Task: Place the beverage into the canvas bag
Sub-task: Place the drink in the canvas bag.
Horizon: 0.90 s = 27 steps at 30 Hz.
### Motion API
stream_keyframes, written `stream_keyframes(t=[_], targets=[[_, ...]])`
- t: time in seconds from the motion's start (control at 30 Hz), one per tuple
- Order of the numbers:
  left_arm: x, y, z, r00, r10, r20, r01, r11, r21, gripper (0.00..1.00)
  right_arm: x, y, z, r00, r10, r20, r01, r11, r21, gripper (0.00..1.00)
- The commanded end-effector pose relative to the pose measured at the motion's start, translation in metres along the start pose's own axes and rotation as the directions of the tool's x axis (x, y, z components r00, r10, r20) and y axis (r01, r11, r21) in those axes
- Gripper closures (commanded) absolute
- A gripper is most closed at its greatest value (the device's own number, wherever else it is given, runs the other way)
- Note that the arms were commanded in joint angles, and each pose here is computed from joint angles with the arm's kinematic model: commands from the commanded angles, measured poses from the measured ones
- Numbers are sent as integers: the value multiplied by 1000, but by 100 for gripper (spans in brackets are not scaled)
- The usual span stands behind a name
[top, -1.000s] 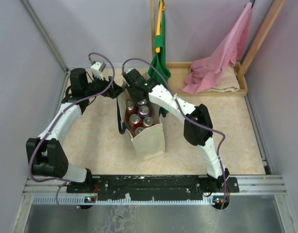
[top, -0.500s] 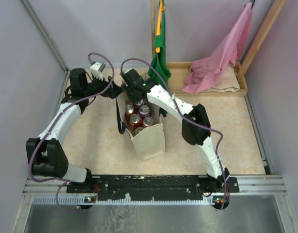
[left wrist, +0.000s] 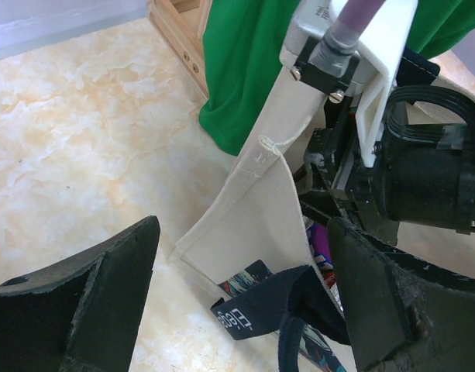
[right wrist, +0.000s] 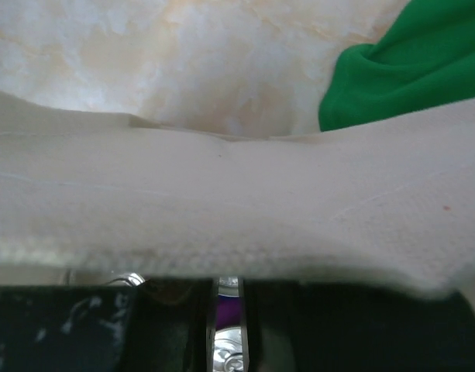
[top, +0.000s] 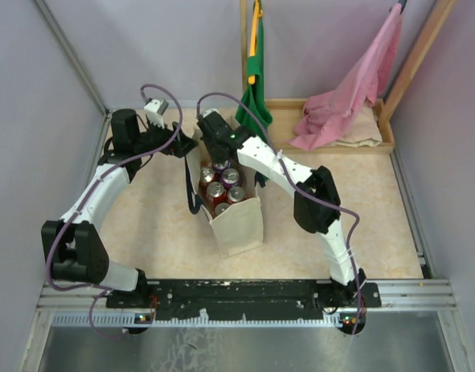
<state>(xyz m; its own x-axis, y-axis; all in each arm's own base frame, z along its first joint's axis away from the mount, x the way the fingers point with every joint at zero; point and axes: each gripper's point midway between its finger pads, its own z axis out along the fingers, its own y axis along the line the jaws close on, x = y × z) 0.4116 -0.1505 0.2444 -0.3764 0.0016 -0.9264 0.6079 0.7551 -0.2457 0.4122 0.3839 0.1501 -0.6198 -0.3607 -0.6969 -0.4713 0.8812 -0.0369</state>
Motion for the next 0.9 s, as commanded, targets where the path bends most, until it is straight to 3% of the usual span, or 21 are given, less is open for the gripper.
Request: stream_keyframes(t=[0.0, 0.23, 0.87], targets=[[-7, -2, 1, 1000, 21, 8, -21, 1000, 11, 6, -2, -15, -24, 1000, -9, 13, 9, 998, 68, 87], [-5, -2, 0, 1000, 18, 3, -18, 1000, 10, 6, 18, -15, -12, 999, -12, -45, 16, 997, 76, 90], [-10, 0, 0, 1000, 19, 8, -19, 1000, -7, 1, 66, -22, 53, 978, -65, -201, 95, 985, 144, 86]])
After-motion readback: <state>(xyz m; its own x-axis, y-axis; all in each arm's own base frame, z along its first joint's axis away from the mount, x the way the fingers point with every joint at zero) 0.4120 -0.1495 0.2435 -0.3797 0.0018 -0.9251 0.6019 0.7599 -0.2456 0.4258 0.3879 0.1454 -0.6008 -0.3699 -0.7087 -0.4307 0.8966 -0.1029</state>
